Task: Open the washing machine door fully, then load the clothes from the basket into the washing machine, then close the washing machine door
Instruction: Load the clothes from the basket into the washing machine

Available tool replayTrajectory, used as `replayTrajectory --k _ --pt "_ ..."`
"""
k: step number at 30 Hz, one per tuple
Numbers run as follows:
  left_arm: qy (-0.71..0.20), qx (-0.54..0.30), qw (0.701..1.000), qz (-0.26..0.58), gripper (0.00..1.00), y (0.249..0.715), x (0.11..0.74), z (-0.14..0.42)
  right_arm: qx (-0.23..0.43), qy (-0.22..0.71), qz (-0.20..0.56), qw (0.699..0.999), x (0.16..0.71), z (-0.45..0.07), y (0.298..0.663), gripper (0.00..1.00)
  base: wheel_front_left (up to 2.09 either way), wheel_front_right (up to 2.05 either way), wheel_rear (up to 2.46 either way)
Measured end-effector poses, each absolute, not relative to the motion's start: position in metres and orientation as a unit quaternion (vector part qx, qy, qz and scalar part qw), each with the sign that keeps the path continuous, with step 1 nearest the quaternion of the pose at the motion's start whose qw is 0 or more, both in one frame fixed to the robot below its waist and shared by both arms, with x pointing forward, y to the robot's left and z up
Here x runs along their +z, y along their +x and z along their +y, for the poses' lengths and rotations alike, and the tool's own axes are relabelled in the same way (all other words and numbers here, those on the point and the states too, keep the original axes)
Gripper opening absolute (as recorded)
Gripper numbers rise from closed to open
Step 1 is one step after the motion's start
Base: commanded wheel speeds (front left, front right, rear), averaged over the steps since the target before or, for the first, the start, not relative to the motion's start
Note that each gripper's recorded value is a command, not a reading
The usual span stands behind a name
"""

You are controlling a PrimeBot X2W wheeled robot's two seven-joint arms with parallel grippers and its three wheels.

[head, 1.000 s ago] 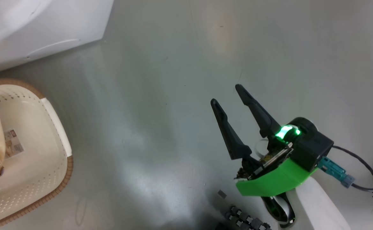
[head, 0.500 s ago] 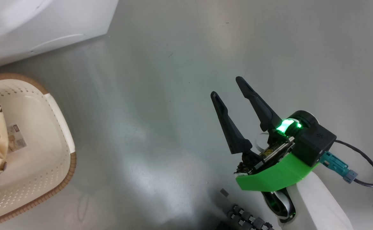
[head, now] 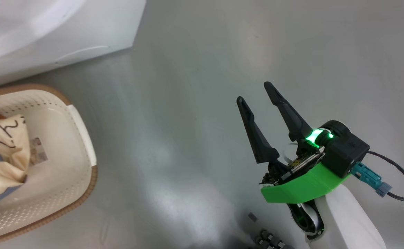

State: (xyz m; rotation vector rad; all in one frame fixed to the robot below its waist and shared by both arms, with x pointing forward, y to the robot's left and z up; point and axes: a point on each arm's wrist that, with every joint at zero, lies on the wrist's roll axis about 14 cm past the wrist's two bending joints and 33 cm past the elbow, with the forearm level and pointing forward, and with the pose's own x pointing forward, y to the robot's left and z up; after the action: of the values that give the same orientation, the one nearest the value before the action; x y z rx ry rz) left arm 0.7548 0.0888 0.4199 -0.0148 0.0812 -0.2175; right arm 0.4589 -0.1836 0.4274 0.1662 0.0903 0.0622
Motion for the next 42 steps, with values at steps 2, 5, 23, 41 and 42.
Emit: replayTrajectory --k 2,5,23,41,42 --pt "-0.015 -0.105 0.994 0.035 1.0 0.744 0.418 0.089 0.033 0.084 0.041 0.995 0.431 -0.182 0.459 1.0 0.0 0.0 0.0" --pt "-0.022 -0.105 0.994 0.024 1.0 0.725 0.418 0.089 0.035 0.082 0.032 0.995 0.437 -0.181 0.46 1.0 0.0 0.0 0.0" --pt "-0.047 -0.058 0.997 -0.011 1.0 0.547 0.454 0.118 0.036 0.063 0.019 0.997 0.456 -0.176 0.433 1.0 0.0 0.0 0.0" --pt "-0.057 -0.022 0.998 0.028 1.0 0.416 0.477 0.138 0.054 0.048 -0.002 0.997 0.481 -0.162 0.396 1.0 0.0 0.0 0.0" --pt "-0.058 -0.02 0.998 0.03 1.0 0.41 0.478 0.139 0.056 0.048 -0.004 0.997 0.483 -0.161 0.393 1.0 0.0 0.0 0.0"
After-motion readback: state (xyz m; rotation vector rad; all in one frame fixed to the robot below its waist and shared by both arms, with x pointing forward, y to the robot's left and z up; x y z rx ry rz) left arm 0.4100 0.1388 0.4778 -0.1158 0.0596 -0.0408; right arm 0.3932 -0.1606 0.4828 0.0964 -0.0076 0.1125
